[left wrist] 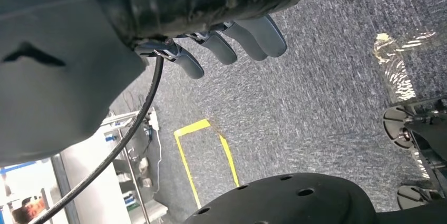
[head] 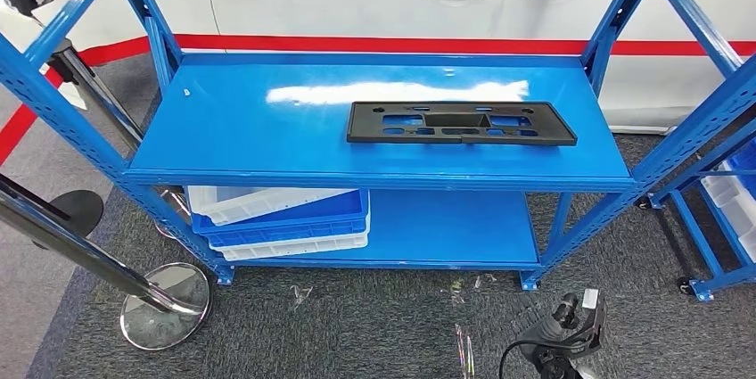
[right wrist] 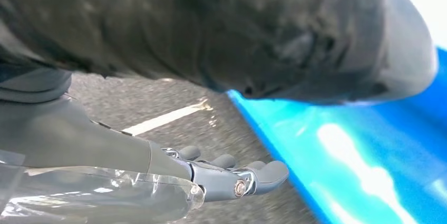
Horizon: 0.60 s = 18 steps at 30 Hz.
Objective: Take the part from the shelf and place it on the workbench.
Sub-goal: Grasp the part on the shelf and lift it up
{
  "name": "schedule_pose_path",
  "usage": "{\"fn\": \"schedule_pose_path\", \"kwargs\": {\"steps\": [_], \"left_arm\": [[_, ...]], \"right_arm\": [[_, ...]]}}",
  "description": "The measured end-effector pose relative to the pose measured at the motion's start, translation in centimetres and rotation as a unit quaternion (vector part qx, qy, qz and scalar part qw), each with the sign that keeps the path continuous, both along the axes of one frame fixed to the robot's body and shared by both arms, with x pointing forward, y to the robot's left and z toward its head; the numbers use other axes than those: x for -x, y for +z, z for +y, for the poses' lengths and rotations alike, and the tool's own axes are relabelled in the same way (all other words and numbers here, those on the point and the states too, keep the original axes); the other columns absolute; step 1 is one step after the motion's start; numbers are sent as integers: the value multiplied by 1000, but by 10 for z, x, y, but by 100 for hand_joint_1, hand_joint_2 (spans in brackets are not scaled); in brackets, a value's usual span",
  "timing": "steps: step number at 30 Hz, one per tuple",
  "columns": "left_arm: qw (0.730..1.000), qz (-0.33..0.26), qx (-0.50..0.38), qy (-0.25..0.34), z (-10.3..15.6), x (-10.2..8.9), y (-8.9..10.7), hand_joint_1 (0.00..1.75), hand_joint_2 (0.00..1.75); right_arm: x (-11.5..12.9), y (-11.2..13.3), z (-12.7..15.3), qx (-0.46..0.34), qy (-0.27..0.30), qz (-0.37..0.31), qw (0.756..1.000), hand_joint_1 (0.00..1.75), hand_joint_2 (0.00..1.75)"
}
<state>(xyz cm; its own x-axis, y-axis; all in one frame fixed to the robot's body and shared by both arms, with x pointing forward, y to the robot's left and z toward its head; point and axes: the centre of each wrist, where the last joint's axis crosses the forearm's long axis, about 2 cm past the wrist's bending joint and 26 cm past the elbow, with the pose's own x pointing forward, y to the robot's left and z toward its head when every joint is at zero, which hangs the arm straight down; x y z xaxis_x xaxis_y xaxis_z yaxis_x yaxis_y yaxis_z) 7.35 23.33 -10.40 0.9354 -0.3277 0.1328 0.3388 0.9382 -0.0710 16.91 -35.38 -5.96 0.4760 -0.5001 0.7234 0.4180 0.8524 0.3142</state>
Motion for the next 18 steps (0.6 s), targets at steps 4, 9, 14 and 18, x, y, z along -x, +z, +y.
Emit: {"fn": "schedule_pose_path", "kwargs": {"steps": [4,9,14,18], "left_arm": [[1000,-1,0,-2,-1,0,0,0,0],[1000,-2,0,-6,-2,0,0,0,0],[1000,-3,-2,-11,-3,0,0,0,0],[1000,-4,-4,-17,-4,0,0,0,0]], "right_arm": [[-21,20,-5,21,10,-42,999,0,0],[-45,51,-13,55,16,-98,994,0,0],[-63,82,-19,102,28,-144,984,0,0],[-72,107,-23,150,39,-174,972,0,0]]}}
